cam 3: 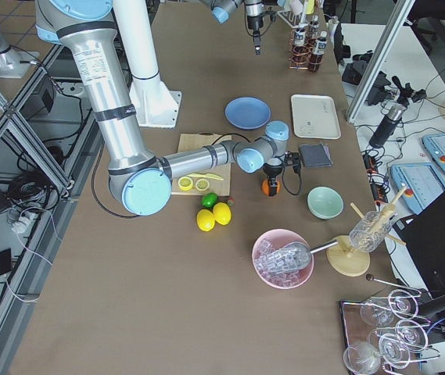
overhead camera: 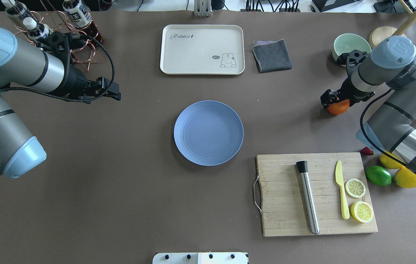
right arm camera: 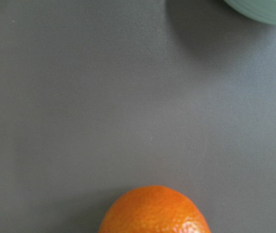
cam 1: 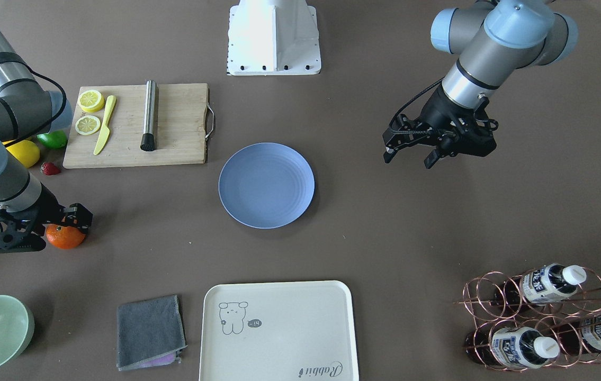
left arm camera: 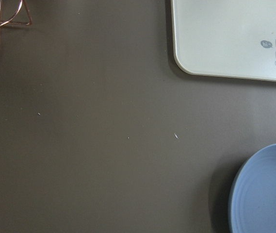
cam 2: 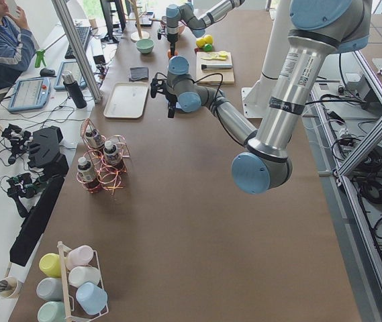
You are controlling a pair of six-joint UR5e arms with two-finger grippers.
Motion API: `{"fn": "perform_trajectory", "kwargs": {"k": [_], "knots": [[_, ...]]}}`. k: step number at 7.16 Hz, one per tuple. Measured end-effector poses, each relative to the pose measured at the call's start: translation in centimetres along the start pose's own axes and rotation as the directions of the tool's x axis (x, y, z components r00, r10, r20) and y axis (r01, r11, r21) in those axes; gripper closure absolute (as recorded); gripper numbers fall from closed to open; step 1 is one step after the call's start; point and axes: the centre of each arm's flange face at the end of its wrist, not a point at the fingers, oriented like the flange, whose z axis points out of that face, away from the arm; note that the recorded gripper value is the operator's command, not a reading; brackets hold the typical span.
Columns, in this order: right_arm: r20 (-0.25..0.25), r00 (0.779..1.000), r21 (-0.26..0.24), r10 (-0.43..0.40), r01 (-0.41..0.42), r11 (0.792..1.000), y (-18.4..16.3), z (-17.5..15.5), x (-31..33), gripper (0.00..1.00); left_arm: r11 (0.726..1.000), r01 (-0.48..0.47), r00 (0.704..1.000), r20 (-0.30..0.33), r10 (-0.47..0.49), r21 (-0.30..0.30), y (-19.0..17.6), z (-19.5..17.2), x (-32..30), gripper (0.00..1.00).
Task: Pick orange to plate
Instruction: 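Lower the right gripper onto the orange and close it while the left withdraws, then carry the orange with the right gripper over the blue plate and release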
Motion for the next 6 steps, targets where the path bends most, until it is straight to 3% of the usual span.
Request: {"fn": "perform_trajectory", "kwargs": {"k": [3,5,6], "knots": [[0.053,0.997,0.02,0.049,-0.05,0.999,-0.8,-1.4,-5.7,1.0,1.0,0.0,1.0,-0.001,0.0,0.001,0.0,0.0,0.0,0.02],[0.094,0.988,0.016,0.119,-0.121,0.992,-1.3,-3.6,-16.3,1.0,1.0,0.001,1.0,0.001,-0.001,-0.001,0.1,0.1,-0.2,0.02],[0.088,0.981,0.009,0.172,-0.173,0.985,-1.0,-5.3,-22.5,1.0,1.0,0.003,1.0,0.003,-0.003,-0.003,0.1,0.2,-0.3,0.02]]}}
